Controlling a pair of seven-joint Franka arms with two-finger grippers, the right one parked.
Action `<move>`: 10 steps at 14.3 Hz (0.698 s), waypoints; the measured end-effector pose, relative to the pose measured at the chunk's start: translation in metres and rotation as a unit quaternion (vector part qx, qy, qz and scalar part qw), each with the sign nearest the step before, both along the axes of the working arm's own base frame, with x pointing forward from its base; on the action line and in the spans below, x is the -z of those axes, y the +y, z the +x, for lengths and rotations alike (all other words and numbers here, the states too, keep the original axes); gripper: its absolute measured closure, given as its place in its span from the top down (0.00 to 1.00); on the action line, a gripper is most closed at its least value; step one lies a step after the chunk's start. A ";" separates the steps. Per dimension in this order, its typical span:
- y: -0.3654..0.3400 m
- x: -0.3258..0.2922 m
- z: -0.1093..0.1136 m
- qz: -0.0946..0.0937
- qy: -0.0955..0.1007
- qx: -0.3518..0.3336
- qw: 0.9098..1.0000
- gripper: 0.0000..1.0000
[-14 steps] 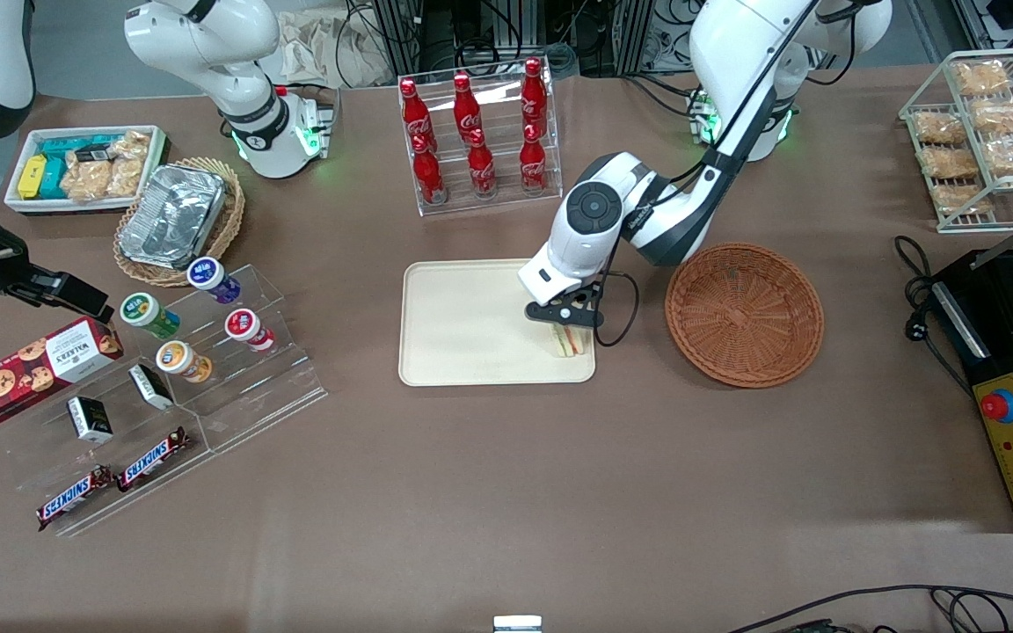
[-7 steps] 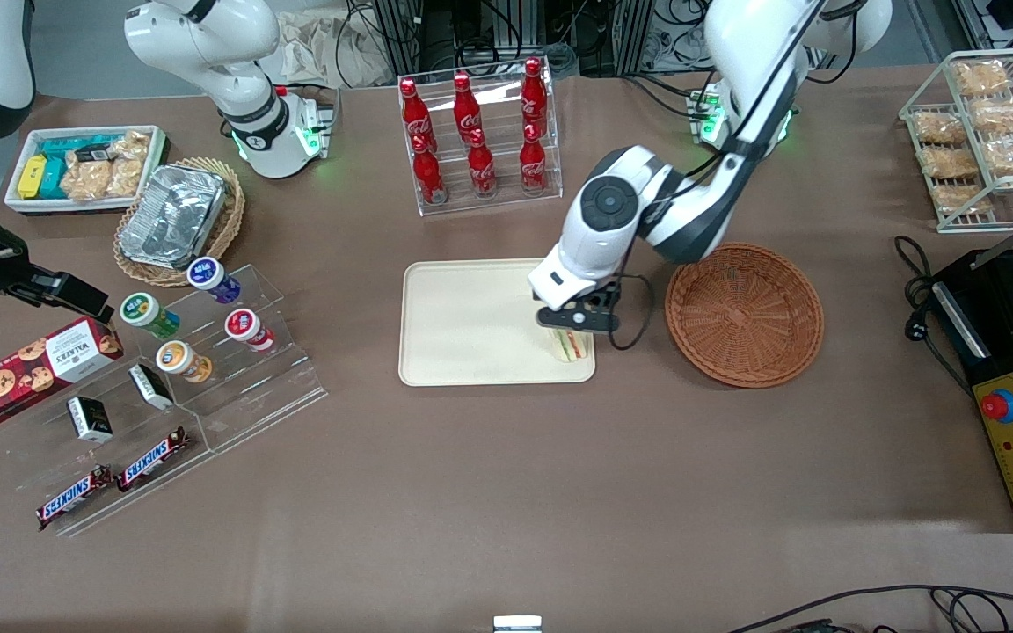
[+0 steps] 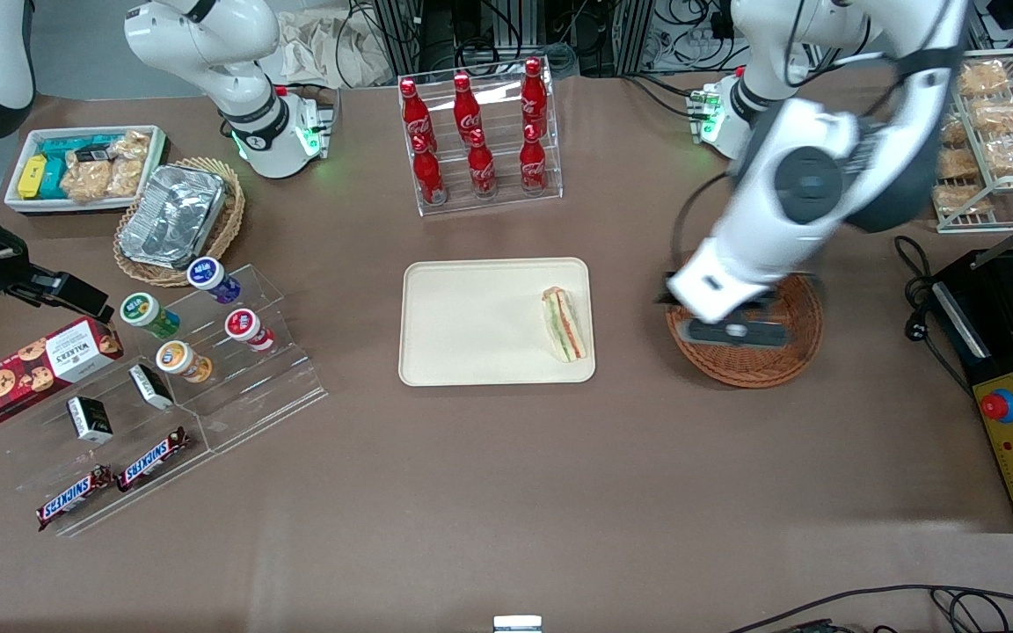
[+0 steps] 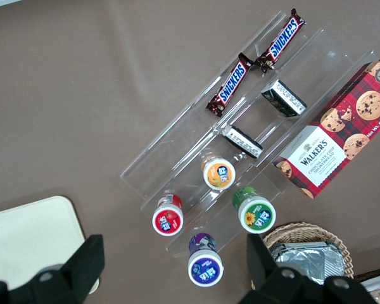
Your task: Place sandwich from basket to tray
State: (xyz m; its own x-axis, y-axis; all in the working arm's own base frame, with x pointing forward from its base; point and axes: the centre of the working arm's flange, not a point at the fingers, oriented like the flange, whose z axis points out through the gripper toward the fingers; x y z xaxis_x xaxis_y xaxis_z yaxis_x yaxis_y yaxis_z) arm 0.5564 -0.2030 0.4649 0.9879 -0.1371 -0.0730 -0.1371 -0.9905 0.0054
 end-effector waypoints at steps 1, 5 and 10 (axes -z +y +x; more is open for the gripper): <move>0.027 -0.010 0.004 0.000 0.004 0.015 1.000 1.00; 0.115 -0.053 0.012 -0.004 0.007 0.040 0.999 1.00; 0.171 -0.067 0.020 0.010 -0.003 0.022 1.000 1.00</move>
